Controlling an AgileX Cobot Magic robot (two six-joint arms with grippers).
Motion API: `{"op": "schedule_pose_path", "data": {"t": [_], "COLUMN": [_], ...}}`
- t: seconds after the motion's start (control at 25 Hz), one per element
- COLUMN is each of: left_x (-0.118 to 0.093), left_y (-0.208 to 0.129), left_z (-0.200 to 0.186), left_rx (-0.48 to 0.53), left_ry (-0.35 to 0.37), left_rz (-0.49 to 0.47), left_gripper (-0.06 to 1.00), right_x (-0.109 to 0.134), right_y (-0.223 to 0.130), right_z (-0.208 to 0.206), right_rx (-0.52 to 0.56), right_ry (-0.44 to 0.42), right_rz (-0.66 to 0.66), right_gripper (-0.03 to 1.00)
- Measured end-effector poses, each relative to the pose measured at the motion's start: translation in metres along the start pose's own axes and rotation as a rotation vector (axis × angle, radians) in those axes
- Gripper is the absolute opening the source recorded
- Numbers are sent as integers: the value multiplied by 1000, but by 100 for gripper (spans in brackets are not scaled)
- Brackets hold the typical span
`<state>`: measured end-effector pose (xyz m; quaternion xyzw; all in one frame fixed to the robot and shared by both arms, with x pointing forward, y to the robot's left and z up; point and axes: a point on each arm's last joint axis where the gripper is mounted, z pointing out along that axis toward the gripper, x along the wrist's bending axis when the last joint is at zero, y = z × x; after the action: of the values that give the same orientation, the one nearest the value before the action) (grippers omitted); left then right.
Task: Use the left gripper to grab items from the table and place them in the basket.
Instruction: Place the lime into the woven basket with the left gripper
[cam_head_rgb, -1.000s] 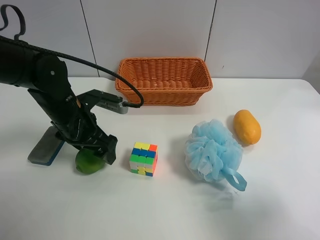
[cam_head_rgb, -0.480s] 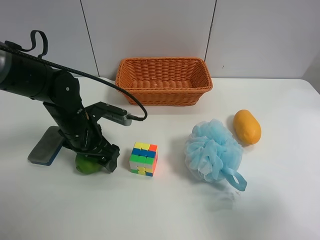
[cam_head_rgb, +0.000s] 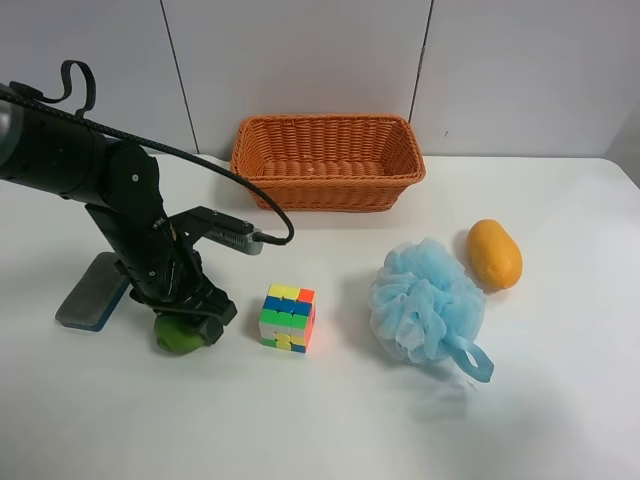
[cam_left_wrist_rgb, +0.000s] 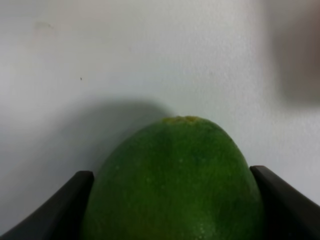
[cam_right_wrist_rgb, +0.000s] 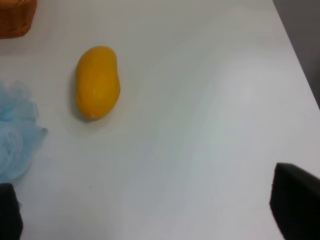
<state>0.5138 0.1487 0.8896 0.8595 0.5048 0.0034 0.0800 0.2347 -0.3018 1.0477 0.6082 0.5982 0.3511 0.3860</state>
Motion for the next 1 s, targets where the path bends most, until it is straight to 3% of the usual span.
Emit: {"op": "schedule_pose_path", "data": {"t": [0.12,0.24,0.36,0.4,0.44,0.68,0.84,1.0], "left_x": [-1,-2,-4,-4,-4,-6,-5,-1], "left_y": [-1,3,17,17,24,90,137,180], "left_z": [-6,-33,-84,-84,-101,-195,-186,-145], "left_rx": [4,-73,-242,-242,-303,-678,-749,-724], "left_ry": [-2,9,39,39,56,186,226,228], "left_rz": [6,29,76,76,99,282,358,403], "left_gripper": [60,60,60,60,60,60,60,60], "right_x": [0,0,0,0,0,0,0,0], "right_y": [0,0,0,0,0,0,0,0], "right_z": [0,0,0,0,0,0,0,0], "right_rx": [0,0,0,0,0,0,0,0], "right_ry": [0,0,0,0,0,0,0,0], "right_rz": [0,0,0,0,0,0,0,0], "right_gripper": [99,99,99,99,99,99,99,99]}}
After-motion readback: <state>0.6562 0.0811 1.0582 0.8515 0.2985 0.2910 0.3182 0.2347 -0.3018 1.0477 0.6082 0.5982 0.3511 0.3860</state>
